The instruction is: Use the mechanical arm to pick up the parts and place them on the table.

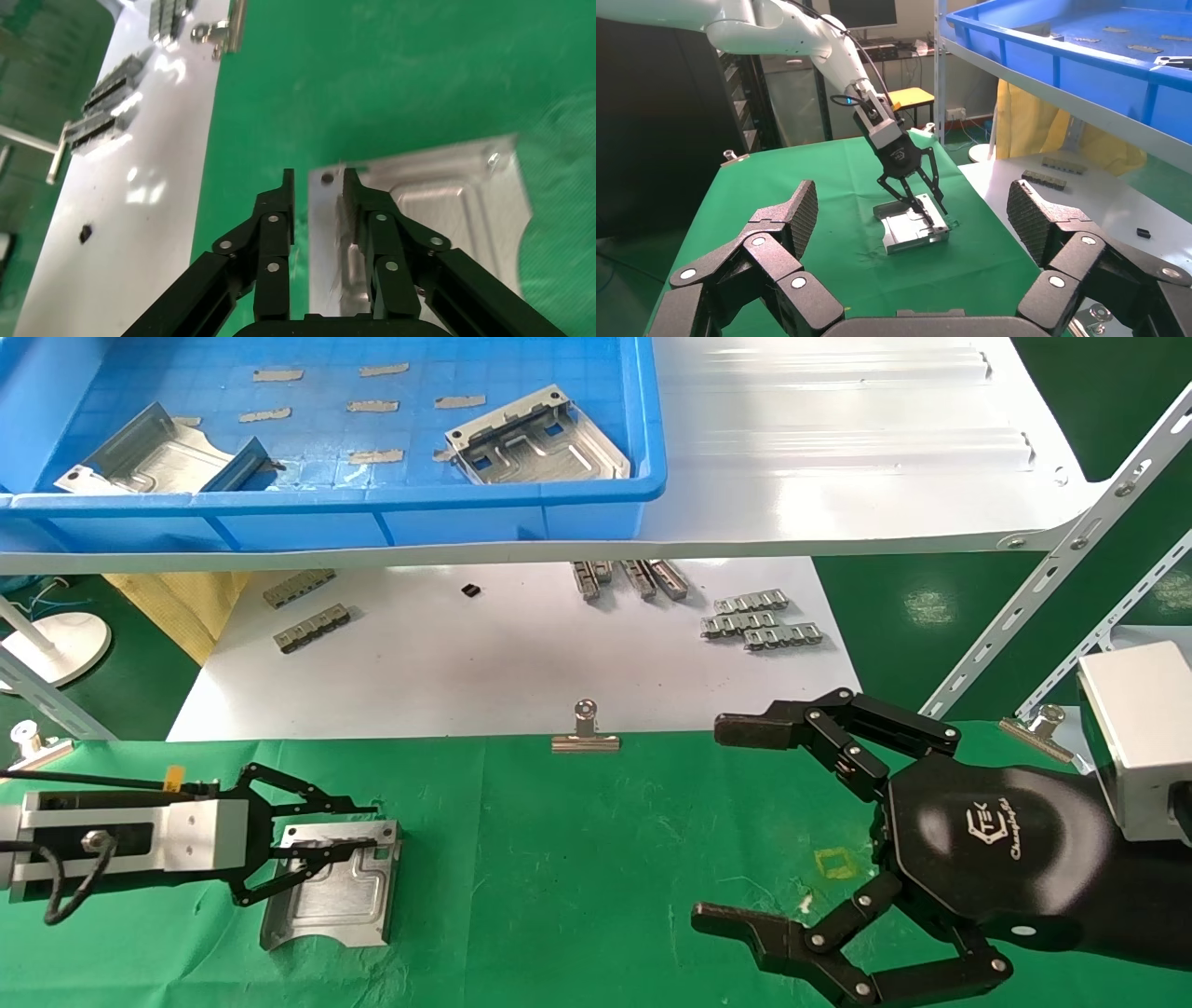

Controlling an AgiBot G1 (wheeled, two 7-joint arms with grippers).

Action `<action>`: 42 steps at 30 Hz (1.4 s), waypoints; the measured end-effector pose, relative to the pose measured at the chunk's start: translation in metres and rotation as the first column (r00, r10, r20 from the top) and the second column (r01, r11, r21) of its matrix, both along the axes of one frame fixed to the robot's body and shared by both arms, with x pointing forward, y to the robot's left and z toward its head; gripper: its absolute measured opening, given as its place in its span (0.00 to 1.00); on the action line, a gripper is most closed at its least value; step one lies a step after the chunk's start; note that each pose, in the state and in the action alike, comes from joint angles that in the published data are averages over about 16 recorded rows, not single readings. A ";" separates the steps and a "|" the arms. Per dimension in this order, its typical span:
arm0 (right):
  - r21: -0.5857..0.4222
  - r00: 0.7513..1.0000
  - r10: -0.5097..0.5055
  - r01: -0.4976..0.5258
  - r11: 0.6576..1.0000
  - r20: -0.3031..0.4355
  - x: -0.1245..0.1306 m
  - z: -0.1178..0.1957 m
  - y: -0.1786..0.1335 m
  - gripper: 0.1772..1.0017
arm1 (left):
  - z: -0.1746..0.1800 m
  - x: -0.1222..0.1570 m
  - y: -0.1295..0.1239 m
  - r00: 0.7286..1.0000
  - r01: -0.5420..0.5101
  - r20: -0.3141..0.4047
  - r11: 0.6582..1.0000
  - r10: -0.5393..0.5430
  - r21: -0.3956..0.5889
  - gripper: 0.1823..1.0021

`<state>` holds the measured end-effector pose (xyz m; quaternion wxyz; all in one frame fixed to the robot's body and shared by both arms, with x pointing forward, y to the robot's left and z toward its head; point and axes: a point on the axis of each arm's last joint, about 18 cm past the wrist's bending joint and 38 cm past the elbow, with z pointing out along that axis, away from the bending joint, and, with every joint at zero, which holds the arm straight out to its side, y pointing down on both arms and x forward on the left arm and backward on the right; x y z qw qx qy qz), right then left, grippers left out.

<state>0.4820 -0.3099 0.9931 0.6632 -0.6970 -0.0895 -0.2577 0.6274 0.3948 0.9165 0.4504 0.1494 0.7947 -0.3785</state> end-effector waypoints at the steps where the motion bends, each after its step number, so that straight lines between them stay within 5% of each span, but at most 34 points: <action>1: 0.000 1.000 0.000 0.000 1.000 0.000 0.000 0.000 0.000 1.00 | 0.001 -0.001 0.000 1.000 0.000 -0.006 1.000 0.000 -0.016 0.18; 15: 0.000 1.000 0.000 0.000 1.000 0.000 0.000 0.000 0.000 1.00 | -0.002 -0.011 0.013 0.987 -0.089 -0.152 0.949 0.044 -0.304 0.43; 33: 0.000 1.000 0.000 0.000 1.000 0.000 0.000 0.000 0.000 1.00 | 0.010 -0.016 0.001 0.987 -0.049 -0.158 0.929 -0.011 -0.367 0.87; 42: 0.000 1.000 0.000 0.000 1.000 0.000 0.000 0.000 0.000 1.00 | 0.024 -0.027 -0.014 0.984 0.004 -0.161 0.908 -0.079 -0.420 0.97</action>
